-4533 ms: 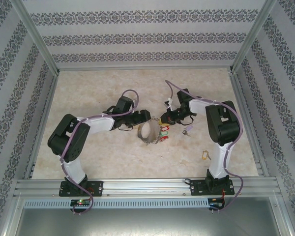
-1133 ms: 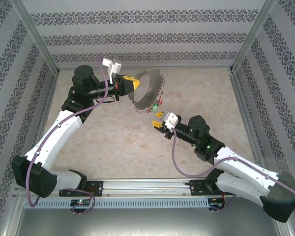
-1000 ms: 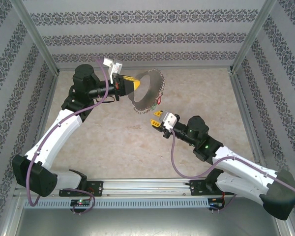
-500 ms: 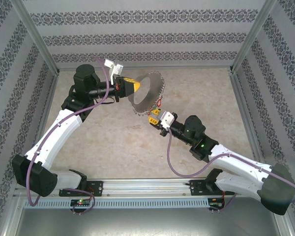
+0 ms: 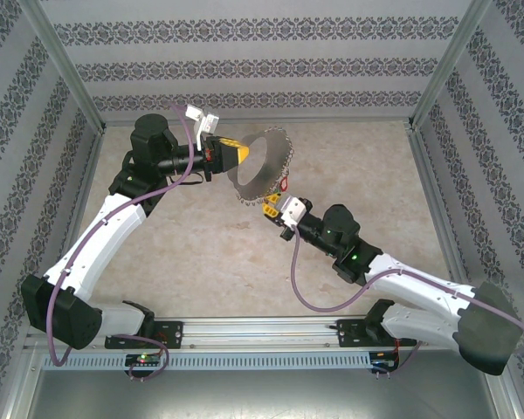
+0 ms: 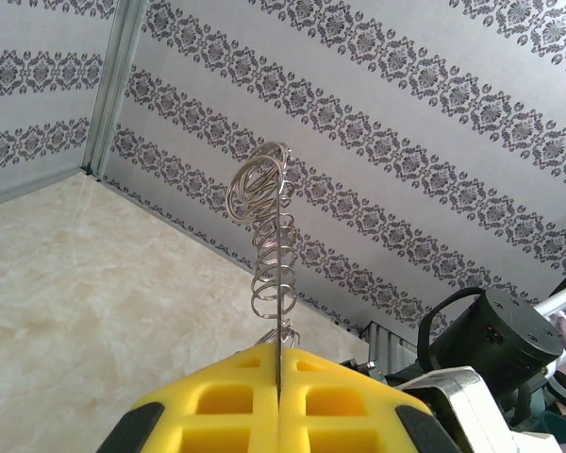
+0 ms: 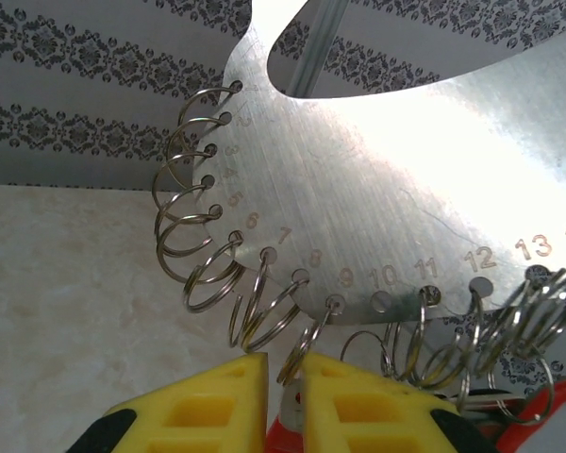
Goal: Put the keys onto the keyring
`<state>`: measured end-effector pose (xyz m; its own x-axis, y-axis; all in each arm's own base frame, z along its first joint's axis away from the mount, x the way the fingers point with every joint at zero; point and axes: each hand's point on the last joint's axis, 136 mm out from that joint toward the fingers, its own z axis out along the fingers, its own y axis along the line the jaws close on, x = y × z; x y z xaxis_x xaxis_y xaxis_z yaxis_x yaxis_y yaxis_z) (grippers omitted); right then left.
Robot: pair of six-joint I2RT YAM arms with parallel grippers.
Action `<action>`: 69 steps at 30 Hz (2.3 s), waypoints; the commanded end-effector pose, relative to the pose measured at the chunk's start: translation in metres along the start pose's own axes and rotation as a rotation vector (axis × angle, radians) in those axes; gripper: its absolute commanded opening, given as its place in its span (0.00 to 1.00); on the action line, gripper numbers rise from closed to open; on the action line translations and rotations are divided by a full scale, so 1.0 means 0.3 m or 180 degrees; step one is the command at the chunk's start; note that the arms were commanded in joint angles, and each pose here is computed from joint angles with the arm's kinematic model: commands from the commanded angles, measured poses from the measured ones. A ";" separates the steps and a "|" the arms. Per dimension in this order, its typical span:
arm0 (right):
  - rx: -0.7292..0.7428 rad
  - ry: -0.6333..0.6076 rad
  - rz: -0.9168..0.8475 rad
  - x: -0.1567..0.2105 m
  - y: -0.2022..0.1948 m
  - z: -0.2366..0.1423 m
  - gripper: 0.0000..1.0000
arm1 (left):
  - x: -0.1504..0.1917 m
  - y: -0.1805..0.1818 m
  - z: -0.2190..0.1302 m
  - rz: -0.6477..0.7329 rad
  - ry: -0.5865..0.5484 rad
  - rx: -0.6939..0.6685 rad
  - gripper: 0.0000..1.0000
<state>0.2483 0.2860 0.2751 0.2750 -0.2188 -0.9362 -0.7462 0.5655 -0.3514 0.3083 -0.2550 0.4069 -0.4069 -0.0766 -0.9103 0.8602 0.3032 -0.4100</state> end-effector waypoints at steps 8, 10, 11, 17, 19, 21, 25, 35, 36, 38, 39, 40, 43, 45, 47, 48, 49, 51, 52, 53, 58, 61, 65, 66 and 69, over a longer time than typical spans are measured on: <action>0.0253 -0.0209 -0.0053 -0.077 -0.046 0.011 0.15 | -0.065 -0.036 -0.019 0.0124 -0.0139 0.0075 0.01; 0.0287 -0.0212 -0.0051 -0.077 -0.051 0.009 0.15 | -0.064 -0.035 -0.018 0.0120 -0.0141 0.0068 0.01; 0.0298 -0.0213 -0.0051 -0.078 -0.054 0.008 0.14 | -0.065 -0.035 -0.020 0.0122 -0.0147 0.0062 0.01; 0.0293 -0.0187 -0.0049 -0.068 -0.051 0.007 0.07 | -0.068 -0.025 -0.020 0.0105 -0.0187 0.0013 0.01; 0.0296 -0.0171 -0.0043 -0.062 -0.050 0.007 0.05 | -0.069 -0.018 -0.020 0.0088 -0.0201 -0.0013 0.02; 0.0287 -0.0124 -0.0053 -0.048 -0.047 0.007 0.02 | -0.070 -0.012 -0.021 0.0079 -0.0228 -0.0055 0.02; 0.0295 -0.0046 -0.0064 -0.023 -0.044 0.006 0.00 | -0.071 0.011 -0.028 0.0018 -0.0323 -0.0175 0.03; 0.0103 0.0275 0.0272 0.032 -0.059 0.008 0.00 | 0.072 0.165 -0.033 -0.0493 -0.0323 -0.0693 0.11; 0.0022 0.0348 0.0326 0.049 -0.054 0.008 0.00 | 0.095 0.187 -0.032 -0.0599 -0.0357 -0.0734 0.11; -0.0099 0.0489 0.0429 0.075 -0.047 0.007 0.00 | 0.142 0.228 -0.028 -0.0805 -0.0420 -0.0786 0.12; -0.0148 0.0557 0.0493 0.088 -0.047 0.007 0.00 | 0.172 0.251 -0.024 -0.0924 -0.0433 -0.0810 0.13; -0.0220 0.0631 0.0563 0.103 -0.040 0.006 0.00 | 0.200 0.272 -0.022 -0.1038 -0.0444 -0.0838 0.14; -0.0369 0.0841 0.0765 0.145 -0.034 0.006 0.00 | 0.284 0.327 -0.012 -0.1367 -0.0437 -0.0908 0.19; -0.0526 0.0893 0.0871 0.158 -0.022 0.003 0.00 | 0.355 0.370 -0.010 -0.1591 -0.0373 -0.1019 0.22; -0.0631 0.0936 0.0997 0.170 -0.021 0.002 0.00 | 0.428 0.409 -0.012 -0.1778 -0.0334 -0.1116 0.25; -0.0696 0.0963 0.1030 0.178 -0.018 0.001 0.00 | 0.465 0.426 -0.013 -0.1880 -0.0324 -0.1151 0.29; -0.0720 0.0996 0.1044 0.186 -0.017 0.003 0.00 | 0.497 0.437 -0.013 -0.1959 -0.0317 -0.1160 0.30; -0.0829 0.1055 0.1038 0.198 -0.008 0.002 0.00 | 0.550 0.452 -0.013 -0.2069 -0.0294 -0.1181 0.31; -0.0869 0.1095 0.1042 0.204 -0.008 0.003 0.00 | 0.579 0.460 -0.014 -0.2108 -0.0261 -0.1200 0.35; -0.0919 0.1128 0.1050 0.212 -0.006 0.004 0.00 | 0.607 0.467 -0.013 -0.2140 -0.0215 -0.1225 0.36; -0.1073 0.1380 0.1045 0.265 -0.010 0.012 0.00 | 0.711 0.485 -0.014 -0.2232 -0.0065 -0.1254 0.46; -0.1042 0.1521 0.0968 0.297 -0.026 0.016 0.00 | 0.770 0.499 -0.022 -0.2275 0.0011 -0.1333 0.52; -0.0956 0.1750 0.0719 0.339 -0.051 0.010 0.00 | 0.825 0.511 -0.047 -0.2305 0.0028 -0.1459 0.61; -0.0942 0.1788 0.0644 0.343 -0.056 0.008 0.00 | 0.836 0.513 -0.054 -0.2296 0.0044 -0.1502 0.66; -0.0855 0.1956 0.0382 0.374 -0.076 0.000 0.00 | 0.856 0.514 -0.072 -0.2201 0.0146 -0.1612 0.67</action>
<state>0.2867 0.2543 0.1725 -0.2305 -0.5546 -0.7995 -0.9004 0.4332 -0.0410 0.3272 -0.2096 0.1023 -0.8409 -0.3805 -0.3847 0.1195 0.5629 -0.8179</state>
